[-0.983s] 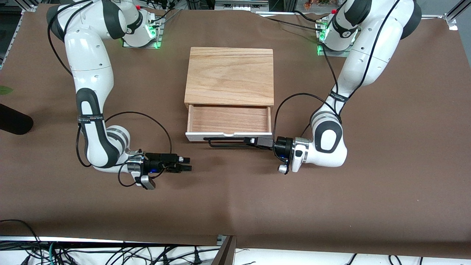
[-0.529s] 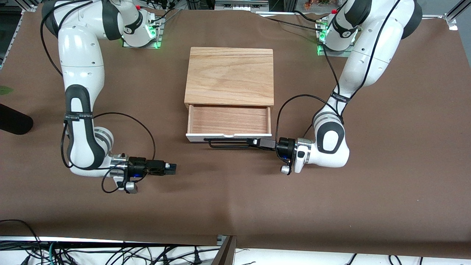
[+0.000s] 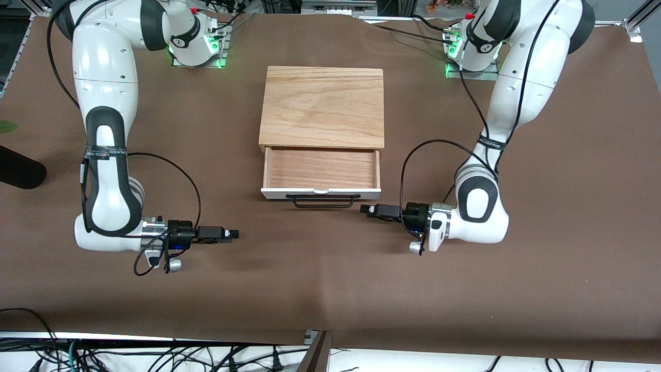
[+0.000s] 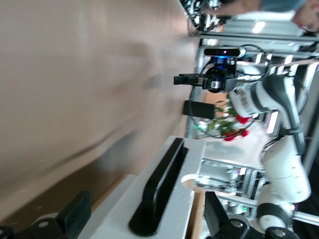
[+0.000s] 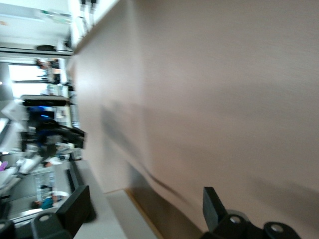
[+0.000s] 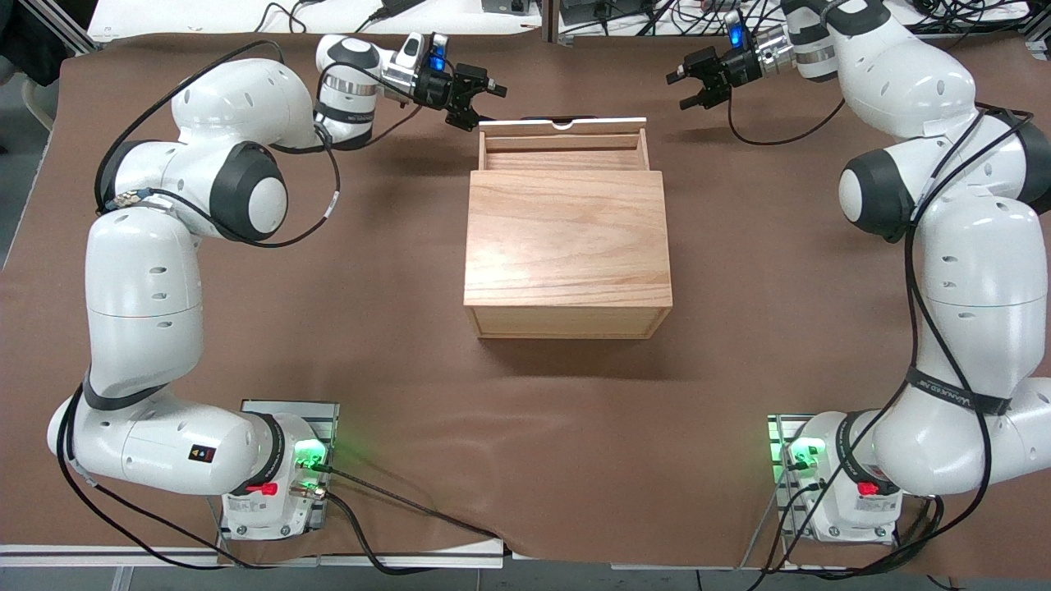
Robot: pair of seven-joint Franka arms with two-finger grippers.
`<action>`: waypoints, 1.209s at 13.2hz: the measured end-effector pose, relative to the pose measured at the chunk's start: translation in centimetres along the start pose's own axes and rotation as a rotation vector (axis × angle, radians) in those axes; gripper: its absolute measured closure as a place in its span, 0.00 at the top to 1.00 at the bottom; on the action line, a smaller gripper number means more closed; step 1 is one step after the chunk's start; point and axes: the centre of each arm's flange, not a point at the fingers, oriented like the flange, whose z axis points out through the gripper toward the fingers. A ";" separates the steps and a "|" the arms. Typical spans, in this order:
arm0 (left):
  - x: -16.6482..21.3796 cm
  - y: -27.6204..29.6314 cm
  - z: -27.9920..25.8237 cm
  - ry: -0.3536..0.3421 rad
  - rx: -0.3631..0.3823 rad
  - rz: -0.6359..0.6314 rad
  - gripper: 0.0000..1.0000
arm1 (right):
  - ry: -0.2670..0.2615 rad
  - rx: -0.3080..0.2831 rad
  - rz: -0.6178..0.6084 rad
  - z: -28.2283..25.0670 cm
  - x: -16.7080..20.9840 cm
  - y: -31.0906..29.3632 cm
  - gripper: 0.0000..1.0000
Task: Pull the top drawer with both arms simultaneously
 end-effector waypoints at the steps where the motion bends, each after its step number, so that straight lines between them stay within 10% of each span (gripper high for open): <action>1: 0.5 0.5 -1.0 0.003 0.035 0.018 1.00 | -0.012 -0.054 0.013 -0.8 -0.1 0.2 1.00; 7: 2.2 0.1 -11.2 0.061 0.322 0.081 1.00 | -0.025 -0.329 0.127 -5.6 0.2 -2.0 1.00; 16: -1.3 12.0 -25.4 0.047 1.105 0.123 1.00 | 0.018 -0.892 0.029 -19.6 -4.7 -13.9 1.00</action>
